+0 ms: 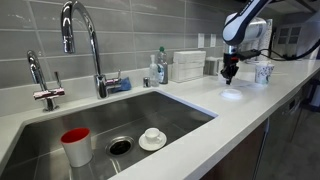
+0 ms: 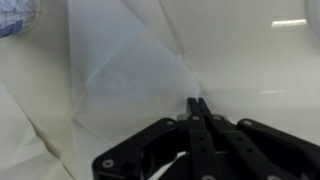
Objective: Fold the white serviette diagonally in half, lift the white serviette and pour out the beans into the paper cup, put the white serviette back on the kitchen counter
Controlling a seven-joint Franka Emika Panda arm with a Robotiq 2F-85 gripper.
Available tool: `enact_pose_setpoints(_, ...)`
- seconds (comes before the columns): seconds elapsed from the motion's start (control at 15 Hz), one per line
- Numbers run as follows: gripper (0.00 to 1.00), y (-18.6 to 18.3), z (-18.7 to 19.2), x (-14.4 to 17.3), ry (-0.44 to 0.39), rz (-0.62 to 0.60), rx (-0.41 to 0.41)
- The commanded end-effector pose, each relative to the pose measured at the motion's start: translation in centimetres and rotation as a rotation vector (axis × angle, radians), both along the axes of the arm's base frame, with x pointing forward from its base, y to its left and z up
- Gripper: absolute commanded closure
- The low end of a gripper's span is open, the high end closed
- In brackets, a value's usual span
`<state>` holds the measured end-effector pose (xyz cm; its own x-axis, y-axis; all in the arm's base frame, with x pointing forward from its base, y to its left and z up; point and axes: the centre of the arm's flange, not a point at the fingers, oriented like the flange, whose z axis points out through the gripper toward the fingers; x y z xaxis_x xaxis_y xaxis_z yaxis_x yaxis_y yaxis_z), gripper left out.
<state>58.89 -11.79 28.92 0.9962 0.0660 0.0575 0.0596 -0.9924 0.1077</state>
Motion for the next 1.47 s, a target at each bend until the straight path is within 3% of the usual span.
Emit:
enact_pose_setpoints(0.0,1.0,0.6,1.1,0.3,-0.014,-0.02,0.021)
enact_pose_setpoints(0.53,1.0,2.9,1.3,3.8,-0.062,-0.102,0.076)
enact_pose_setpoints(0.67,0.73,3.5,1.0,4.3,-0.068,-0.115,0.092)
enact_pose_setpoints(1.2,0.14,5.0,0.8,6.0,-0.098,-0.153,0.153)
enact_pose_setpoints(1.4,0.09,5.3,0.5,6.5,-0.096,-0.168,0.145)
